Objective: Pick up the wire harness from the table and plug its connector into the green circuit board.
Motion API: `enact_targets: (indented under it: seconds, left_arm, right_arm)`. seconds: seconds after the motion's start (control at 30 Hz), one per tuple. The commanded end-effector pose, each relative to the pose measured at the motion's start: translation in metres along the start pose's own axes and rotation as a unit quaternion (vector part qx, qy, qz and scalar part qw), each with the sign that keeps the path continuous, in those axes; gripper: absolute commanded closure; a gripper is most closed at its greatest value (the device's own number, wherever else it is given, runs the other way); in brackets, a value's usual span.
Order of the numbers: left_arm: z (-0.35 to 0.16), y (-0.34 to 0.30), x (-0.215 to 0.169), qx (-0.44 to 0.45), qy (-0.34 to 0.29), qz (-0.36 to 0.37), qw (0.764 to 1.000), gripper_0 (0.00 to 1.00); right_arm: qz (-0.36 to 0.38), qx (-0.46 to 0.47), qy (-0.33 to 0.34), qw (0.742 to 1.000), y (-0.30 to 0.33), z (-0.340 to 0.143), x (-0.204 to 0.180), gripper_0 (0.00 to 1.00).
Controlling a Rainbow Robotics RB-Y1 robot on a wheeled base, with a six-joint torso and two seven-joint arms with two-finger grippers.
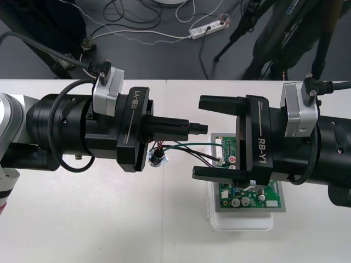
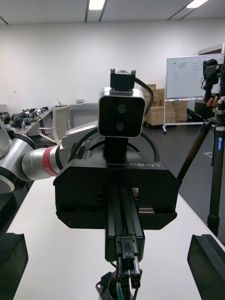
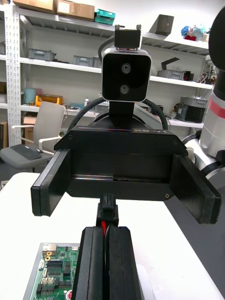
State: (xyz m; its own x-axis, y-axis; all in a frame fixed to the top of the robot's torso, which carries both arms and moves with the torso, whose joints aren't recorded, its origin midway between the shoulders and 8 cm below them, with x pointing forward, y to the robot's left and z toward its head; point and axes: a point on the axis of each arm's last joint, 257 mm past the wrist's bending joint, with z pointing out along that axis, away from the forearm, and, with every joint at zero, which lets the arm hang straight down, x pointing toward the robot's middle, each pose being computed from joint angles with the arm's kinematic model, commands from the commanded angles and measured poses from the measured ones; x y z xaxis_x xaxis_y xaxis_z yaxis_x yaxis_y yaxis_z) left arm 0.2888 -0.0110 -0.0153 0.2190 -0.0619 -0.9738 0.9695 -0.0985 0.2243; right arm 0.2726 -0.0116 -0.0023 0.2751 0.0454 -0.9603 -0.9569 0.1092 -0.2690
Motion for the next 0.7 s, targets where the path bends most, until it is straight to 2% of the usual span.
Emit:
enact_targets:
  seconds: [0.03,0.23,0.7]
  left_arm:
    - [-0.01,0.018,-0.015,-0.042,-0.025,0.039,0.998,1.0]
    - [-0.019,0.022,-0.013,-0.054,-0.02,0.039,0.998,1.0]
    - [-0.045,0.025,-0.011,-0.055,-0.007,0.039,0.998,1.0]
  right_arm:
    - [-0.005,0.002,-0.006,1.0,0.001,-0.005,-0.013,0.0]
    - [-0.003,0.006,-0.001,1.0,-0.003,-0.009,-0.01,0.0]
    - [-0.006,-0.019,0.061,0.998,-0.007,-0.04,0.016,0.0]
